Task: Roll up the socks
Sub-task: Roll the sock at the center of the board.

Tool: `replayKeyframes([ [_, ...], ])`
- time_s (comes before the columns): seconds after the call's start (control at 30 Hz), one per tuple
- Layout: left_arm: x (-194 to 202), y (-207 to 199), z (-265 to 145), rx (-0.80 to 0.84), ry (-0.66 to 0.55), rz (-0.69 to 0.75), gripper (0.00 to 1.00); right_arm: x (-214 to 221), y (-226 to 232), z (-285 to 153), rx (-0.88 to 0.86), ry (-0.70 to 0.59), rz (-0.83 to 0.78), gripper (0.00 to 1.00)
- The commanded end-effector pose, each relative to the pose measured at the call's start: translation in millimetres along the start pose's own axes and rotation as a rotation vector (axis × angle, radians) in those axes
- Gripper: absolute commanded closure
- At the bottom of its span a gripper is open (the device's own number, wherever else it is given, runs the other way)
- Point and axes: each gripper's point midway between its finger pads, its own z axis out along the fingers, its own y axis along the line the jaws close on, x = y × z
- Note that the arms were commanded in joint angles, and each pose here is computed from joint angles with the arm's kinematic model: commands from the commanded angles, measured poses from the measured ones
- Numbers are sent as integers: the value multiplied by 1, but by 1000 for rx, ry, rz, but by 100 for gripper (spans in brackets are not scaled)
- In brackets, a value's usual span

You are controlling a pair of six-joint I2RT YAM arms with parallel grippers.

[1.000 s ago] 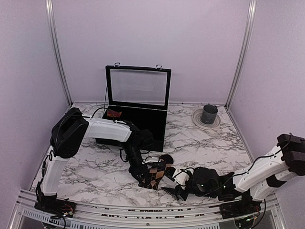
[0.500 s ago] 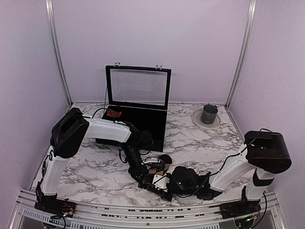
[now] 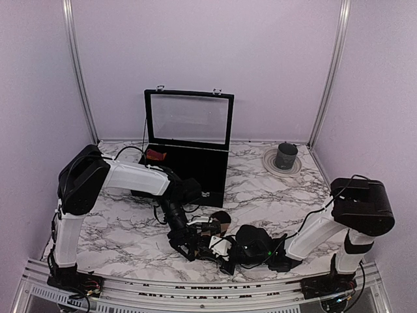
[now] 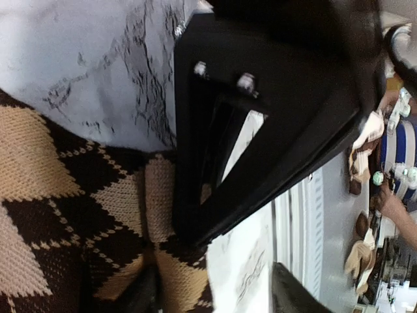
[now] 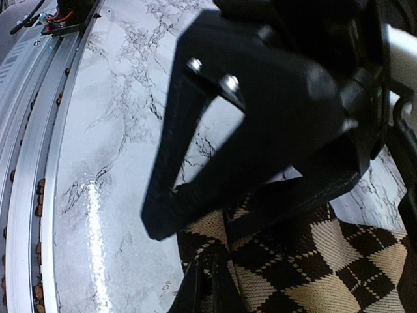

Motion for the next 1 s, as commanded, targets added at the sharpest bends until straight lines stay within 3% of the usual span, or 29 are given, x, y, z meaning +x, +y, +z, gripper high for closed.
replayKeyframes([
  [0.0, -1, 7, -22, -102, -58, 67, 3, 28, 3, 1, -25, 72, 99, 99],
  [0.2, -11, 10, -63, -272, -226, 151, 0, 36, 5, -2, -65, 95, 205, 100],
  [0.33, -13, -6, -82, -363, -270, 237, 1, 34, 1, -5, -87, 73, 294, 100],
  [0.47, -23, -9, -119, -580, -320, 265, 1, 39, -2, -7, -125, 84, 380, 100],
  [0.6, -25, -29, -162, -749, -278, 278, 1, 43, -4, -9, -158, 102, 468, 100],
  [0.67, -9, -6, -172, -878, -227, 239, 1, 42, -6, -10, -180, 93, 503, 100],
  [0.73, 11, 9, -167, -894, -100, 235, 1, 41, -8, -11, -200, 86, 540, 100],
  [0.77, 11, 7, -167, -914, -73, 272, 1, 41, -8, -11, -209, 88, 560, 100],
  [0.83, -8, -5, -178, -1136, -92, 480, 0, 44, -8, -9, -219, 116, 597, 100],
  [0.87, -8, -6, -177, -1170, -88, 496, 0, 46, -7, -8, -227, 130, 616, 100],
  [0.97, -16, 5, -181, -1034, -117, 335, 1, 53, -8, -4, -246, 179, 686, 100],
])
